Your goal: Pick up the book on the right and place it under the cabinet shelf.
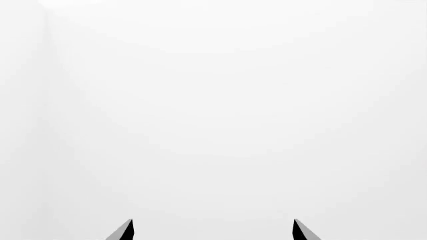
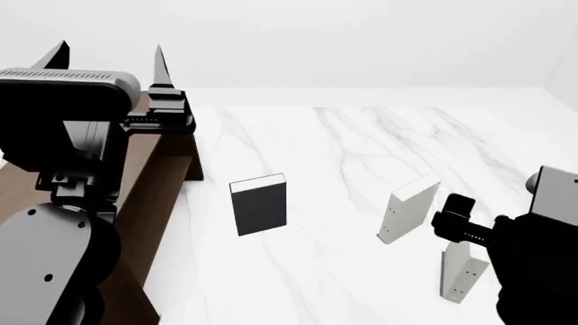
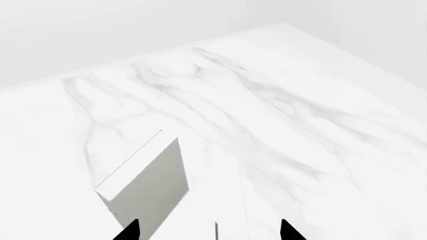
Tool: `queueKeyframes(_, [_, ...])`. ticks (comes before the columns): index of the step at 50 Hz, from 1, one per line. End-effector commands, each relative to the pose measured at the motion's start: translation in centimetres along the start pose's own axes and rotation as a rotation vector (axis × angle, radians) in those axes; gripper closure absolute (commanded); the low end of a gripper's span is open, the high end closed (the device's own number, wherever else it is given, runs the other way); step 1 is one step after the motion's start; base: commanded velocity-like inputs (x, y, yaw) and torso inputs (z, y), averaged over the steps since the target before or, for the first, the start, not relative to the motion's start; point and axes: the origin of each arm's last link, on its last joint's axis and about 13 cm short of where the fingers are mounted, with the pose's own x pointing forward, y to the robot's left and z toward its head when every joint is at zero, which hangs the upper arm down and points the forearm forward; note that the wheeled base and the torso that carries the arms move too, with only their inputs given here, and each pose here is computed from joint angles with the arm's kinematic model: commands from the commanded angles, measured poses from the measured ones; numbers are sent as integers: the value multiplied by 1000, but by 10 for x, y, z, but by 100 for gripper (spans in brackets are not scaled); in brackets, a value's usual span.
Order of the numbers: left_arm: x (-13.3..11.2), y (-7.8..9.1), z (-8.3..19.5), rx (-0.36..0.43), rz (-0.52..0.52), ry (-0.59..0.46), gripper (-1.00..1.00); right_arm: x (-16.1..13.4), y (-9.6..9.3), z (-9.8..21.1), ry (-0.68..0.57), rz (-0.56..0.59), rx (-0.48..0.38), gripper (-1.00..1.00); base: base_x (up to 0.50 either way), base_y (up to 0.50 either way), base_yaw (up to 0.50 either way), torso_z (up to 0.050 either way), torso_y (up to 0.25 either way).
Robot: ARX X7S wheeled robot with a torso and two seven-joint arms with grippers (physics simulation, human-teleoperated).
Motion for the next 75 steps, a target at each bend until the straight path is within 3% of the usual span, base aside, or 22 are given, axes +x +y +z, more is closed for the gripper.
queueKeyframes(1, [1, 0, 1, -2, -1, -4, -100, 7, -2, -8, 23, -14, 3, -100, 0, 0, 0, 0, 0])
queueKeyframes(75, [-2, 1, -3, 8, -1, 8, -100, 29, -8, -60, 141, -50, 22, -100, 0, 0, 0, 0, 0])
